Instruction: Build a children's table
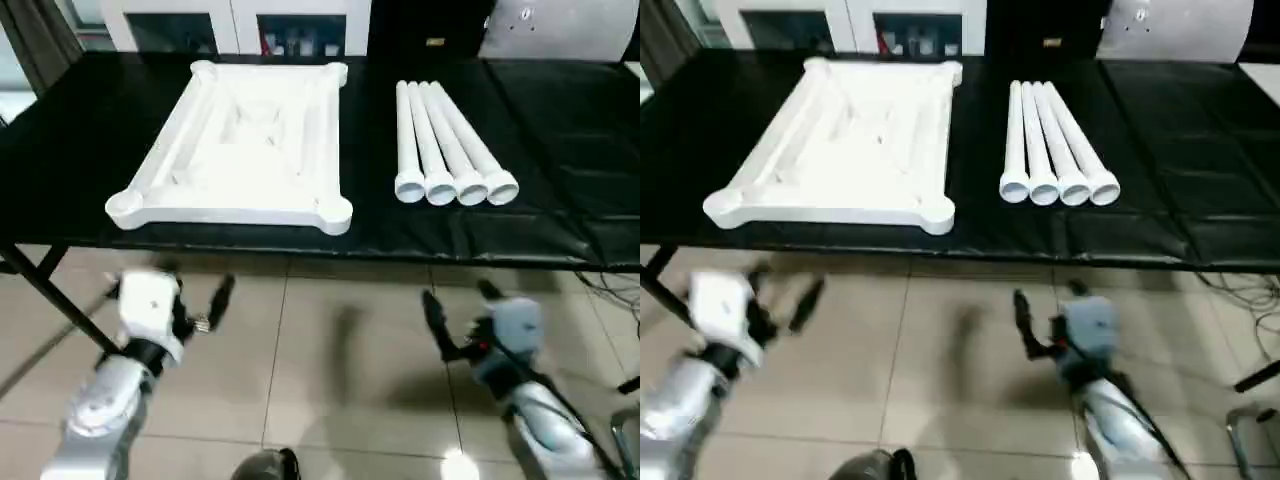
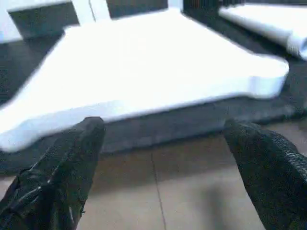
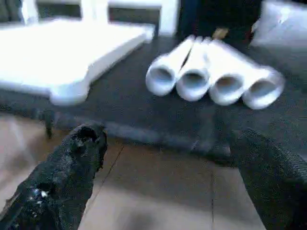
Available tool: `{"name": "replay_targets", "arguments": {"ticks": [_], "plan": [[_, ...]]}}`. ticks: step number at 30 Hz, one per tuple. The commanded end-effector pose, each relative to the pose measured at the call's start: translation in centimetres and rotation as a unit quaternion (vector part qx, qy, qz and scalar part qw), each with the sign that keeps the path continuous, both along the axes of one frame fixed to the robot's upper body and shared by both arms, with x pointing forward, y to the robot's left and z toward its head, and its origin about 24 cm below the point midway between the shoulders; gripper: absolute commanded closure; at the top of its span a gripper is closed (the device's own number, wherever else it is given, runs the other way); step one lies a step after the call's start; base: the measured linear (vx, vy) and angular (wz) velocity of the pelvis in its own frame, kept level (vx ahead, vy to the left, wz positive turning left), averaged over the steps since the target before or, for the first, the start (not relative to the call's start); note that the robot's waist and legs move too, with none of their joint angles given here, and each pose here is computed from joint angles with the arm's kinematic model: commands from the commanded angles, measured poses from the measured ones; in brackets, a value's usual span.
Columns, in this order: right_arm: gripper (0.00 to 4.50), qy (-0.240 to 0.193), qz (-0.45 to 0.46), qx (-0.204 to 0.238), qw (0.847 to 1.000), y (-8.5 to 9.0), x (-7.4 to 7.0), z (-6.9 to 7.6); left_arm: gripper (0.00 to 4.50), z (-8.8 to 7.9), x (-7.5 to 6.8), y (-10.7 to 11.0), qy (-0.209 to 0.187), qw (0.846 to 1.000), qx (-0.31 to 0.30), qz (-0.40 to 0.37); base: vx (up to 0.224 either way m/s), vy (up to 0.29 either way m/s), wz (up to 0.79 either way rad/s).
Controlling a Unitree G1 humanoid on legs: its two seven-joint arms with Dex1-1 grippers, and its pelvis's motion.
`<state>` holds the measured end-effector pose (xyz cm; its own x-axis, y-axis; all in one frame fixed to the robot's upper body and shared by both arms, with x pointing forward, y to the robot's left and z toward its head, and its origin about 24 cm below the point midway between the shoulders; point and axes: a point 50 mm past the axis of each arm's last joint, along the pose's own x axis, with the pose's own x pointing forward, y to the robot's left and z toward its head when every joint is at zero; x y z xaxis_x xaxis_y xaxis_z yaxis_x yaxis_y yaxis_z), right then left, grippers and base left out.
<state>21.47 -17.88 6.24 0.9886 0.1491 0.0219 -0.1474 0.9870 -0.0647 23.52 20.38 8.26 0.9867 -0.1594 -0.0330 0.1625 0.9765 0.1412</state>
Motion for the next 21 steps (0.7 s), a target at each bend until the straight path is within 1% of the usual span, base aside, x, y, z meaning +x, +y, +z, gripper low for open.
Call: {"name": "replay_targets", "arguments": {"ticks": [1, 2, 3, 4, 6, 8, 9, 10, 12, 14, 15, 16, 17, 18, 19, 21], "plan": [[0.00, 0.011, -0.006, 0.006, 1.000, 0.5, 0.8, 1.0, 0.07, 1.1, 0.9, -0.1, -0.001, 1.000, -0.008, 0.011, 0.000, 0.000, 0.00], [0.00, 0.017, -0.001, 0.014, 1.000, 0.7, 1.2, 1.2, 0.07, 1.6, 1.3, -0.5, -0.004, 1.000, -0.008, 0.004, 0.000, 0.000, 0.00], [0.00, 0.017, -0.001, 0.014, 1.000, 0.7, 1.2, 1.2, 0.07, 1.6, 1.3, -0.5, -0.004, 1.000, -0.008, 0.004, 0.000, 0.000, 0.00], [0.00, 0.024, 0.006, 0.020, 0.999, 0.9, 1.5, 1.4, 0.07, 2.2, 1.5, -1.0, -0.011, 1.000, -0.006, -0.009, 0.000, 0.000, 0.00], [0.00, 0.021, 0.005, 0.017, 1.000, 1.1, 1.9, 2.0, 0.07, 2.7, 1.7, -1.4, -0.015, 1.000, -0.012, -0.019, 0.000, 0.000, 0.00], [0.00, 0.001, -0.008, 0.022, 1.000, 1.0, 2.4, 3.0, 0.07, 3.0, 1.8, -1.6, -0.009, 0.999, -0.025, -0.028, 0.000, 0.000, 0.00], [0.00, -0.037, -0.031, 0.013, 0.999, 0.7, 2.8, 4.1, 0.07, 2.6, 1.7, -1.6, 0.013, 0.999, -0.027, -0.030, 0.000, 0.000, 0.00], [0.00, -0.007, -0.045, 0.015, 0.999, 0.6, 2.8, 3.5, 0.07, 2.1, 1.6, -1.6, 0.025, 0.999, -0.023, -0.027, 0.000, 0.000, 0.00], [0.00, 0.025, -0.056, 0.033, 0.998, 0.5, 2.7, 2.9, 0.07, 1.7, 1.5, -1.7, 0.031, 0.999, -0.020, -0.025, 0.000, 0.000, 0.00], [0.00, 0.041, -0.067, 0.068, 0.995, 0.8, 2.6, 2.7, 0.07, 1.3, 1.4, -1.7, 0.041, 0.999, -0.008, -0.022, 0.000, 0.000, 0.00], [0.00, 0.044, -0.068, 0.077, 0.994, 1.0, 2.6, 2.7, 0.07, 1.3, 1.5, -1.5, 0.044, 0.999, -0.004, -0.021, 0.000, 0.000, 0.00], [0.00, 0.059, -0.069, 0.085, 0.992, 1.3, 2.4, 2.6, 0.07, 1.2, 1.6, -1.5, 0.046, 0.999, -0.002, -0.010, 0.000, 0.000, 0.00], [0.00, 0.063, -0.055, 0.097, 0.992, 1.7, 2.2, 2.9, 0.07, 1.3, 1.9, -1.9, 0.045, 0.999, -0.012, 0.003, -0.003, 0.074, 0.02], [0.00, 0.063, -0.055, 0.097, 0.992, 1.7, 2.2, 2.9, 0.07, 1.3, 1.9, -1.9, 0.045, 0.999, -0.013, 0.003, -0.019, 0.104, 0.04], [0.00, 0.067, -0.050, 0.088, 0.993, 1.8, 2.3, 2.9, 0.07, 1.4, 1.9, -2.2, 0.048, 0.999, -0.021, 0.001, -0.019, 0.104, 0.04], [0.00, 0.072, -0.044, 0.093, 0.992, 2.0, 2.5, 2.8, 0.07, 1.3, 1.8, -2.6, 0.050, 0.998, -0.029, -0.001, -0.043, 0.123, 0.07]]}}
